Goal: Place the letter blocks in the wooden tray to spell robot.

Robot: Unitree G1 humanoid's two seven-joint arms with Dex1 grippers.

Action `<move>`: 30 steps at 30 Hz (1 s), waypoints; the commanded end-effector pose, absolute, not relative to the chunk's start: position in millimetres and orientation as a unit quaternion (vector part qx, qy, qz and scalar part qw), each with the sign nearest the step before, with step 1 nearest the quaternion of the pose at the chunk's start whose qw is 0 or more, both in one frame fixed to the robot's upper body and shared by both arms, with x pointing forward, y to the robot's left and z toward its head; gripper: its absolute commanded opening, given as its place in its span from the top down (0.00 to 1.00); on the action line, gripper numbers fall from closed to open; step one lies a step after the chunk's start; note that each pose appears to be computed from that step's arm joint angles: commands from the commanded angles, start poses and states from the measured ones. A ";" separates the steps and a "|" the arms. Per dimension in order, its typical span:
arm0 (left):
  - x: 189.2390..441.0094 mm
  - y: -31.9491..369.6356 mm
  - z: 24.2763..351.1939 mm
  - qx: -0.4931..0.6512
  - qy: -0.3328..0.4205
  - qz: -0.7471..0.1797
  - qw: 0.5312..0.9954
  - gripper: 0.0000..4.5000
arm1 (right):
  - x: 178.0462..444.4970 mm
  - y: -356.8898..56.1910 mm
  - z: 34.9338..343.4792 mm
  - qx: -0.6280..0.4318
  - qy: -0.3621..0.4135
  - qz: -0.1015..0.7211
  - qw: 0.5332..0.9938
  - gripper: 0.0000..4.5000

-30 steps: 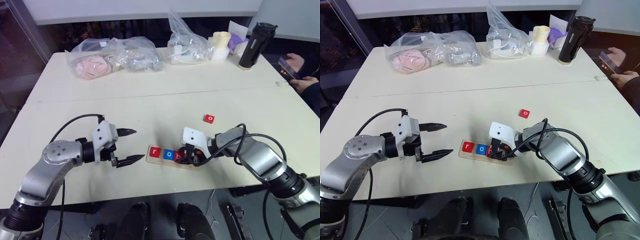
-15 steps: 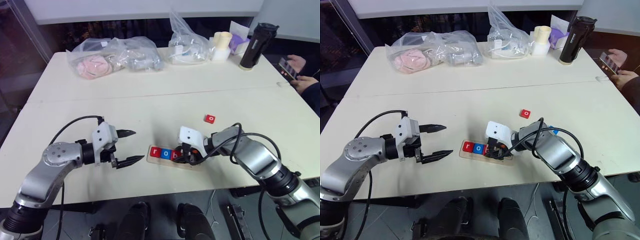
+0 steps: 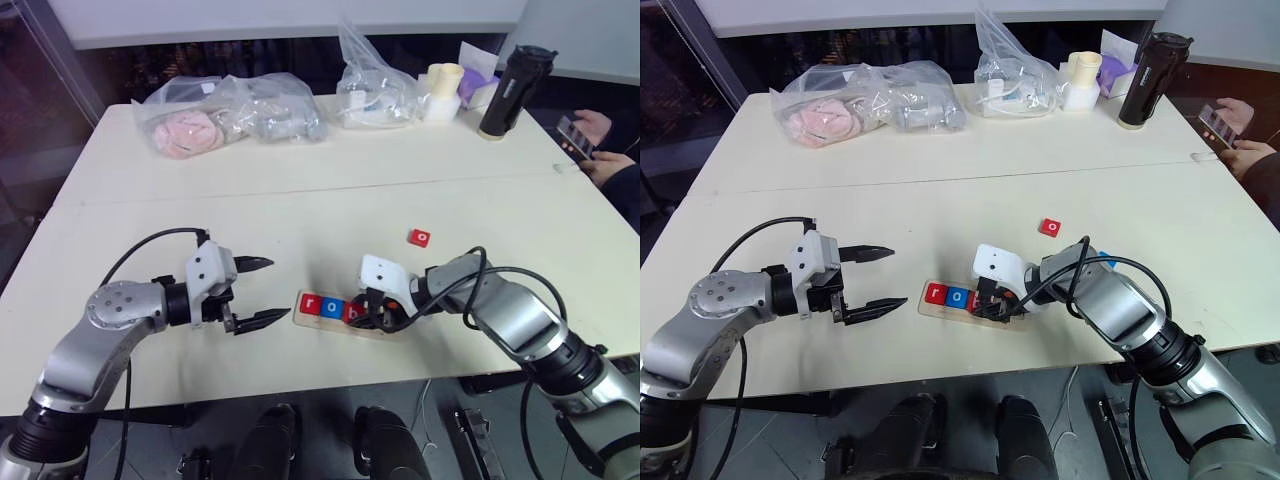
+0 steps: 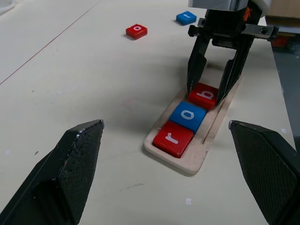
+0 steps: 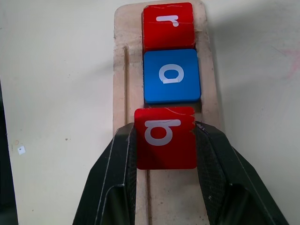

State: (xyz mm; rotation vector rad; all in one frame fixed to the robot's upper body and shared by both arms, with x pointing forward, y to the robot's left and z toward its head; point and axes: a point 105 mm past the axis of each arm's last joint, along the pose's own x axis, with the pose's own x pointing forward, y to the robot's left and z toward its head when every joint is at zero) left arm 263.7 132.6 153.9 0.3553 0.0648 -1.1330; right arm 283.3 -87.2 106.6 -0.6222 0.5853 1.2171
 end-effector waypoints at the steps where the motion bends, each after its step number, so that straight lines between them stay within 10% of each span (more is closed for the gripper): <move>1: 261.3 129.5 160.5 0.174 0.016 -0.540 0.824 0.00 | 281.1 -85.1 112.0 -0.294 0.251 0.558 0.734 0.75; 16: 260.4 128.0 159.5 0.171 0.016 -0.540 0.824 0.00 | 283.2 -82.7 112.8 -0.292 0.246 0.556 0.738 0.75; 23: 260.5 127.8 158.8 0.170 0.017 -0.541 0.823 0.00 | 281.7 -81.0 114.7 -0.288 0.244 0.560 0.737 0.01; 30: 260.9 127.8 158.9 0.170 0.018 -0.542 0.823 0.00 | 281.8 -81.4 124.3 -0.286 0.235 0.558 0.743 0.01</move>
